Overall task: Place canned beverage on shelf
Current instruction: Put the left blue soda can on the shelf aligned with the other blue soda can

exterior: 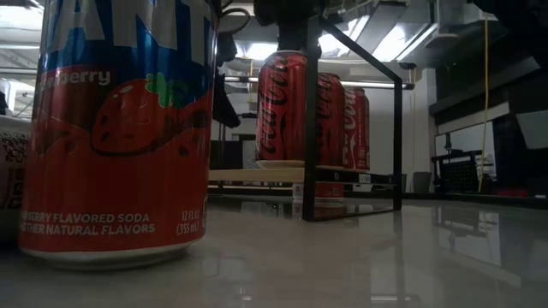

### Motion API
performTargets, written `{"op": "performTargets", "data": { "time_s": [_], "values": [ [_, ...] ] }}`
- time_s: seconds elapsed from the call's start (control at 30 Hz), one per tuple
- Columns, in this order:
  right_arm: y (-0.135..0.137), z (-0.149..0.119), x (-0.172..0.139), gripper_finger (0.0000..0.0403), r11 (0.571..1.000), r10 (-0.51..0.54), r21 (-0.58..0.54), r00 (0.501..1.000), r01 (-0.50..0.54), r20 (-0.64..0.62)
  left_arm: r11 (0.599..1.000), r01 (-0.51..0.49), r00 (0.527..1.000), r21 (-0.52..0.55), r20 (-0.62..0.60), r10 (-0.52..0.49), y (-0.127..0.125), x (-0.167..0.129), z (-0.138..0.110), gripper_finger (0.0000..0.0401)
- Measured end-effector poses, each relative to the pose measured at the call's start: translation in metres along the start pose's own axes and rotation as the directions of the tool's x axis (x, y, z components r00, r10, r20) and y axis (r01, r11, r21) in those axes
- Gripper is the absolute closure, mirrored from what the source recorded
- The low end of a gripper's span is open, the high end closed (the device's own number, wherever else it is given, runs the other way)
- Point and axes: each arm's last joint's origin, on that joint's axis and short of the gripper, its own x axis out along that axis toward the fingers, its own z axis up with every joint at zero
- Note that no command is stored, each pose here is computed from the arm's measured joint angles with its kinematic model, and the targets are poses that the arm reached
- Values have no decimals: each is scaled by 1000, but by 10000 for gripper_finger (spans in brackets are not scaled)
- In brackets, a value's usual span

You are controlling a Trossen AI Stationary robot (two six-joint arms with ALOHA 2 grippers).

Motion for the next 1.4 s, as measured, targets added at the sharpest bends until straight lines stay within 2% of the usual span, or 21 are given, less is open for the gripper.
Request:
{"op": "performTargets", "data": {
  "time_s": [0.23, 0.73, 1.4],
  "values": [
    [0, 0, 11, 176, 1000, -9, 1, 999, 9, -48, 998, 21, 994, 59, -110, -14, -9, -3, -12, 220],
    [0, 1, 15, 176, 1000, -9, 1, 999, 9, -50, 982, 71, 956, 177, -291, -17, -27, -15, -34, 220],
    [0, 3, 36, 176, 995, -10, -99, 995, 0, -103, 956, 148, 955, 255, -288, -71, -53, -26, -40, 220]
  ]
}}
